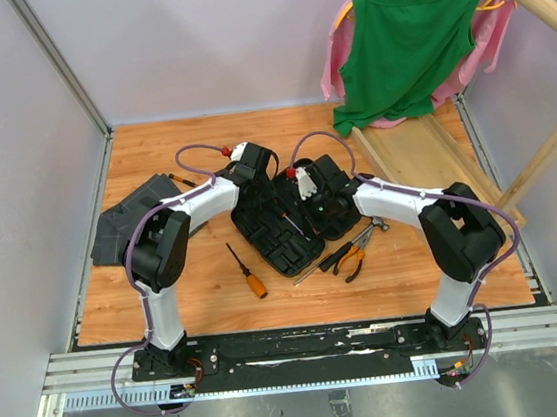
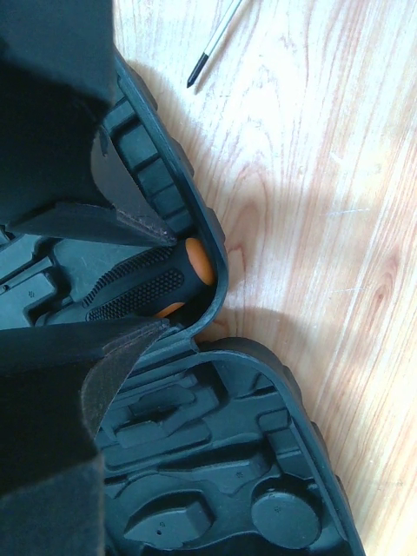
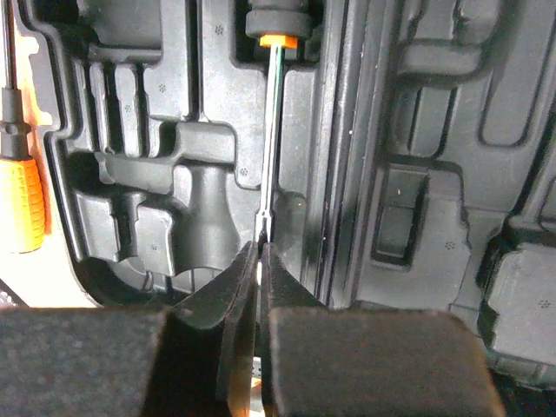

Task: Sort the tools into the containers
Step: Place the screwdriver in the storage box, then move the storage box to the center of the board, then pick up the screwdriver from the center of the board.

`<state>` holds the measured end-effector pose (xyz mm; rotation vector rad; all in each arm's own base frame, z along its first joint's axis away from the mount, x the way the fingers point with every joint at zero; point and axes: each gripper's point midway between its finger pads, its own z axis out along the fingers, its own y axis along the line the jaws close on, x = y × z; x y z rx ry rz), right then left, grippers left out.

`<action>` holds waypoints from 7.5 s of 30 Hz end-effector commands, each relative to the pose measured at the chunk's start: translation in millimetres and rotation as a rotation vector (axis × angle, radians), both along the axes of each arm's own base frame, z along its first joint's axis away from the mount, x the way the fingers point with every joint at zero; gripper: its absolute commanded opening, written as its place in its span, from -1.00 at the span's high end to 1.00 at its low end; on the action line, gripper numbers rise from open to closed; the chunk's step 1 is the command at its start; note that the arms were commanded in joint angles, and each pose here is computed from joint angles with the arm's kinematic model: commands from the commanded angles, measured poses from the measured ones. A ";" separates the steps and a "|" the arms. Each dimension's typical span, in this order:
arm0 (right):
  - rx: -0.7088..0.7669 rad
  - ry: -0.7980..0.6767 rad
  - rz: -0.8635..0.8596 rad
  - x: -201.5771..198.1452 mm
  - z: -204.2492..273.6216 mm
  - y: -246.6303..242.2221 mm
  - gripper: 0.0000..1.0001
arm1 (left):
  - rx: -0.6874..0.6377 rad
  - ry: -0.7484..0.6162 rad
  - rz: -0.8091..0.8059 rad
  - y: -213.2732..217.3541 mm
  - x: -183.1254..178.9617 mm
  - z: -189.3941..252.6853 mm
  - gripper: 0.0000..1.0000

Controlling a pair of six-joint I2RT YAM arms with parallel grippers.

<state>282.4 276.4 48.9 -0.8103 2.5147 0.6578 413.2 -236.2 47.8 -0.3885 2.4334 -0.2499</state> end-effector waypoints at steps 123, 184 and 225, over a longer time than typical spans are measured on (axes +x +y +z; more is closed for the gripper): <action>-0.139 -0.039 -0.110 15.0 -5.7 -28.0 0.11 | 0.018 -0.158 -0.129 74.2 -114.5 68.8 -0.09; 0.087 -0.196 -0.471 28.6 84.2 -85.1 -0.63 | 0.096 -0.118 -0.008 115.5 -123.5 55.8 -0.24; 0.037 -0.088 -0.540 -41.4 21.0 -127.3 -0.69 | 0.152 0.166 0.031 73.0 -208.3 -46.4 0.25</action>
